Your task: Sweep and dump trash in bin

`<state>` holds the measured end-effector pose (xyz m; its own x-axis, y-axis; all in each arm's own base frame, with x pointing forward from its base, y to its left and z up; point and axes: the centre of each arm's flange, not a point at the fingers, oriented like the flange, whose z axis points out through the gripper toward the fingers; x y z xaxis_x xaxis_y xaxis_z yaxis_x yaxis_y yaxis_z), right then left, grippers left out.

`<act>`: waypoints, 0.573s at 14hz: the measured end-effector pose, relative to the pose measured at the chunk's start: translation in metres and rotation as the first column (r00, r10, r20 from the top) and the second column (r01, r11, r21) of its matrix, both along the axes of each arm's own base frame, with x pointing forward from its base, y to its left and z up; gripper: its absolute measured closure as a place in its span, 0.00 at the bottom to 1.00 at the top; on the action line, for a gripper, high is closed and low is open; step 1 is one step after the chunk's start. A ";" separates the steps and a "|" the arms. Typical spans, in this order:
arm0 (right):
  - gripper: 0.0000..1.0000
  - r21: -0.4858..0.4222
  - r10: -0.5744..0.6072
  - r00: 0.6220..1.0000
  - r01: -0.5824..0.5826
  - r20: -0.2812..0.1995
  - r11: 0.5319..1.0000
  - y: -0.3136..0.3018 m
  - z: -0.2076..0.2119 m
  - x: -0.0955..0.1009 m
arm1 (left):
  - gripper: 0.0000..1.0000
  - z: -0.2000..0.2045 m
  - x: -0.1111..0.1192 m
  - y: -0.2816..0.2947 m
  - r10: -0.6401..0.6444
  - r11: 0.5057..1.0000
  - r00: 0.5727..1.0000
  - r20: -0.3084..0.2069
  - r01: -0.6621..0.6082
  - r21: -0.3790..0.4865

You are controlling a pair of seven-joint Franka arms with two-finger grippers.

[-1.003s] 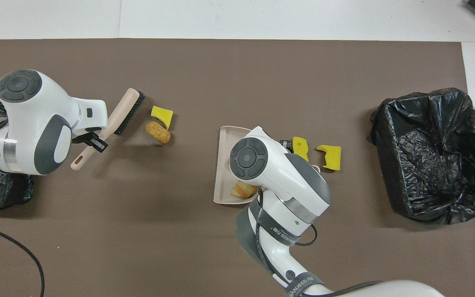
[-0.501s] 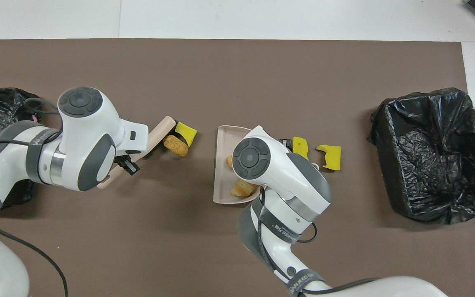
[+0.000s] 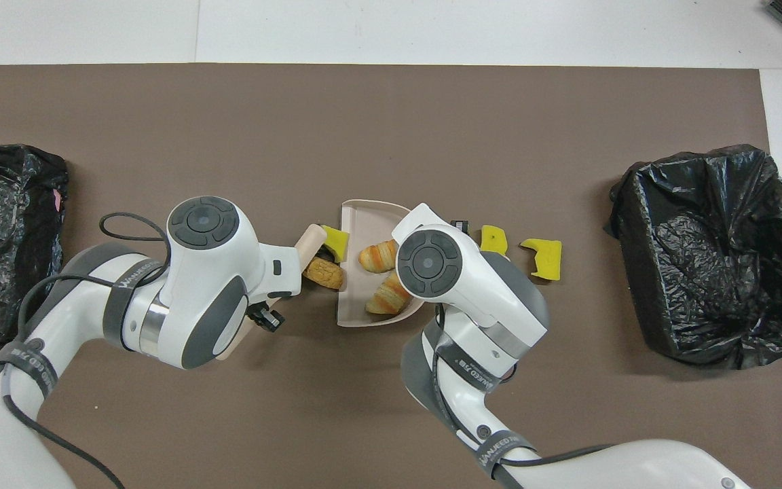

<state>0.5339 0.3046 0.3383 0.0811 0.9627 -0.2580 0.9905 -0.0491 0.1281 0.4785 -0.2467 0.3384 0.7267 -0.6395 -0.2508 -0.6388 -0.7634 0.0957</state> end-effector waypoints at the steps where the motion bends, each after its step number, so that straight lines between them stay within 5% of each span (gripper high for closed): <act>1: 0.67 0.003 0.004 1.000 -0.004 0.002 1.000 0.000 0.000 0.000 | 0.74 0.002 -0.006 -0.011 0.039 0.999 0.999 0.000 -0.039 -0.003; 8: 0.67 0.036 0.033 0.999 -0.033 0.017 0.999 -0.001 -0.007 0.003 | 0.74 0.027 -0.025 -0.073 0.222 0.974 0.975 0.015 -0.221 -0.044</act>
